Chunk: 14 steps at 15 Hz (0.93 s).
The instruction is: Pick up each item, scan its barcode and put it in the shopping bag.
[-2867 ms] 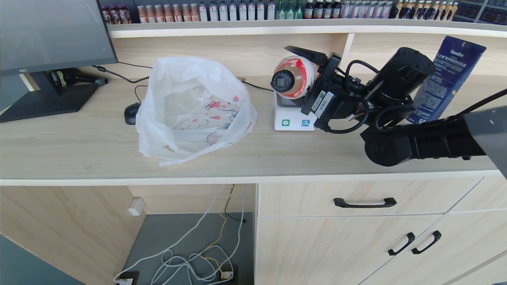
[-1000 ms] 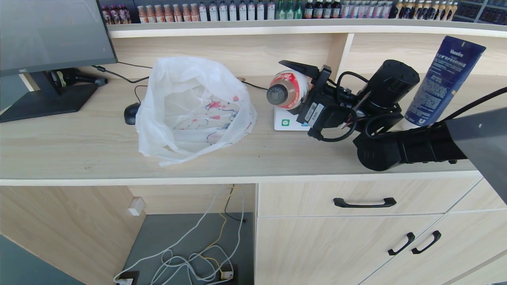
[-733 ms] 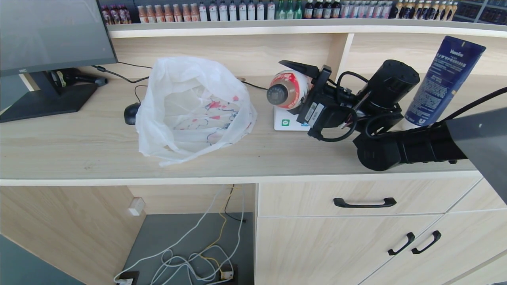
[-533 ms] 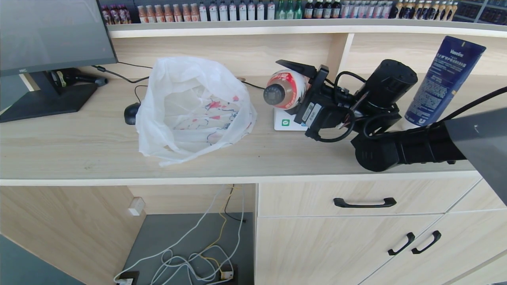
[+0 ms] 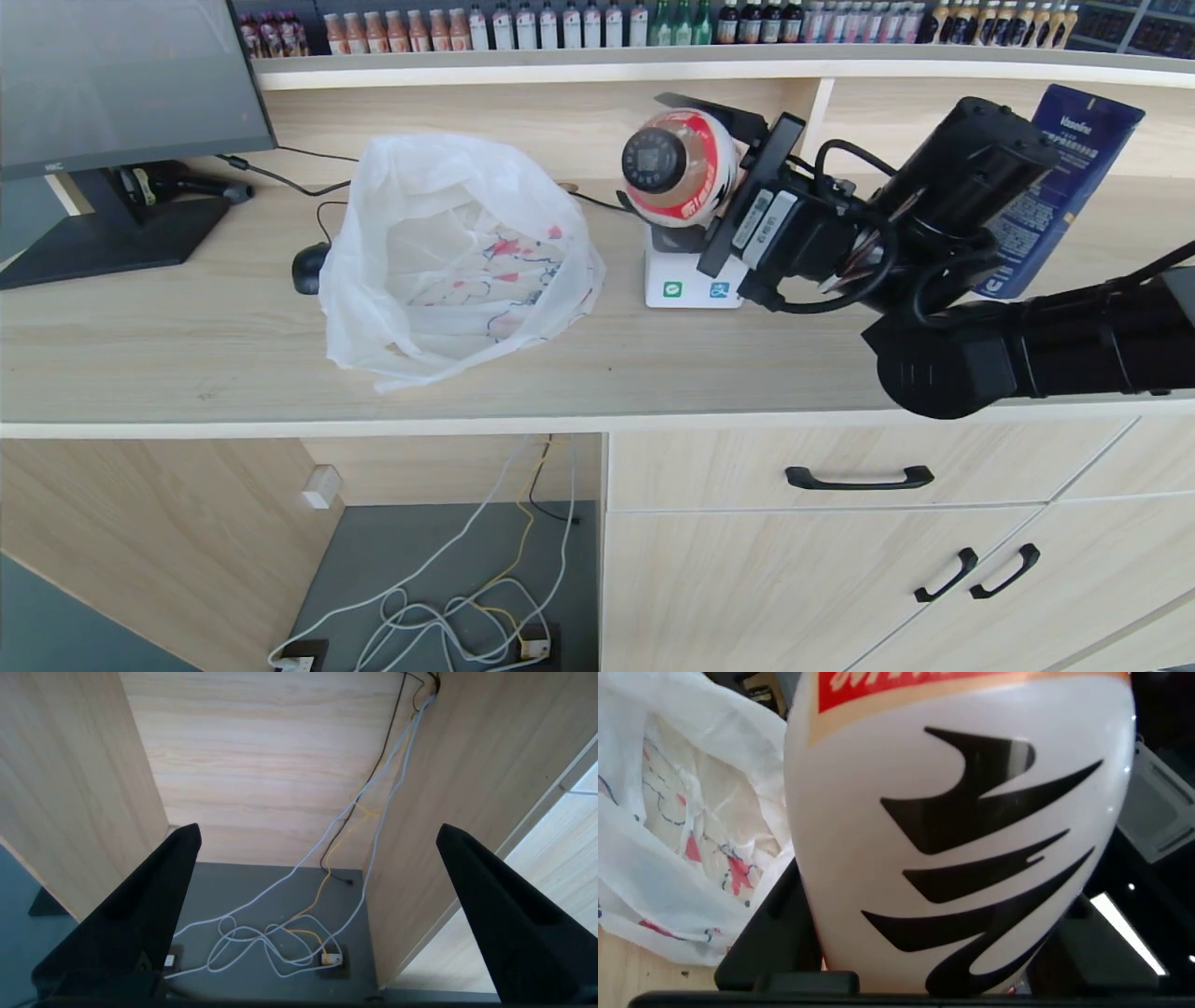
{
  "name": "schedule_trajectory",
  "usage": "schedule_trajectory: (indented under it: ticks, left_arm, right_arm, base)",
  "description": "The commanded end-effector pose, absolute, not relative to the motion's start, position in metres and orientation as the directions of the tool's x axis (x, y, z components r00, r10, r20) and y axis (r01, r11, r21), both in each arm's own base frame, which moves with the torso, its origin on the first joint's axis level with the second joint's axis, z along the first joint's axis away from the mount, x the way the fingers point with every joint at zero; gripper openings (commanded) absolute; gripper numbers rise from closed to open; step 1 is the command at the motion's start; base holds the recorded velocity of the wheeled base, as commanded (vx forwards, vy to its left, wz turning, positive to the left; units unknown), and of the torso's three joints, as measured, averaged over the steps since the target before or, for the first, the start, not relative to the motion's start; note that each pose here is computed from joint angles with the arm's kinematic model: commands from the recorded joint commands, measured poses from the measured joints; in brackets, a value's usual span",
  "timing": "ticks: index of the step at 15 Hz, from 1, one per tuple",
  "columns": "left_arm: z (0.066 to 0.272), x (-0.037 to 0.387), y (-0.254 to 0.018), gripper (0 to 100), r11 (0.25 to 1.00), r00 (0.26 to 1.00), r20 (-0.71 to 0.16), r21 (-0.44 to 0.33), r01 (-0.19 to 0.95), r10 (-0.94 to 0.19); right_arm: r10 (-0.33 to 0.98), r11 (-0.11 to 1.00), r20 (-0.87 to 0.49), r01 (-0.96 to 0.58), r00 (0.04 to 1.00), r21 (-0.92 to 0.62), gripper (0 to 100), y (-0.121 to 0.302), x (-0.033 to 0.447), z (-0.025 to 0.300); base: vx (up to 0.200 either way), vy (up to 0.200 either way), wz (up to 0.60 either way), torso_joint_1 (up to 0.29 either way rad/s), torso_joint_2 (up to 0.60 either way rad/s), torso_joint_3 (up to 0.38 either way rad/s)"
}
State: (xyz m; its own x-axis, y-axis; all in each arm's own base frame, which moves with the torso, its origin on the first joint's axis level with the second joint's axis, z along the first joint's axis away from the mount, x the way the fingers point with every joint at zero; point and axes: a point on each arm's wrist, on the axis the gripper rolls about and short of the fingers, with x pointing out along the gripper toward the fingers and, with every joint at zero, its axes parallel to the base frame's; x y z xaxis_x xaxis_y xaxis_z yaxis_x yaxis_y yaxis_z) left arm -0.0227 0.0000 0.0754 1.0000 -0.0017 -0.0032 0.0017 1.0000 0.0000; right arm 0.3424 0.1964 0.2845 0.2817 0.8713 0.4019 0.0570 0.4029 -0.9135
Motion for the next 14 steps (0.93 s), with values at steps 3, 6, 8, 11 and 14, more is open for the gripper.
schedule_trajectory:
  ticks: [3, 6, 8, 11, 14]
  left_arm:
    - [0.075, -0.023, 0.000, 100, 1.000, 1.000, -0.003, -0.002, 0.002, -0.002]
    - [0.075, -0.023, 0.000, 100, 1.000, 1.000, -0.003, -0.002, 0.002, -0.002]
    - [0.075, -0.023, 0.000, 100, 1.000, 1.000, -0.003, 0.000, 0.002, -0.002]
    - [0.075, -0.023, 0.000, 100, 1.000, 1.000, -0.003, -0.002, 0.002, -0.002]
    - [0.075, -0.023, 0.000, 100, 1.000, 1.000, -0.003, 0.000, 0.002, -0.002]
  right_arm:
    - [0.769, 0.588, 0.512, -0.109, 0.382, -0.801, 0, 0.188, 0.304, 0.292]
    - [0.634, 0.755, 0.584, -0.240, 0.507, -0.610, 0, 0.182, 0.297, 0.275]
    - [0.580, 0.808, 0.592, -0.298, 0.560, -0.509, 0, 0.178, 0.294, 0.275]
    - [0.559, 0.829, 0.588, -0.374, 0.585, -0.415, 0, 0.173, 0.295, 0.276]
    - [0.444, 0.895, 0.608, -0.363, 0.658, -0.260, 0, 0.150, 0.302, 0.282]
  base:
    - [0.000, 0.000, 0.00, 0.000, 0.00, 0.000]
    - [0.000, 0.000, 0.00, 0.000, 0.00, 0.000]
    - [0.000, 0.000, 0.00, 0.000, 0.00, 0.000]
    - [0.000, 0.000, 0.00, 0.000, 0.00, 0.000]
    - [0.000, 0.000, 0.00, 0.000, 0.00, 0.000]
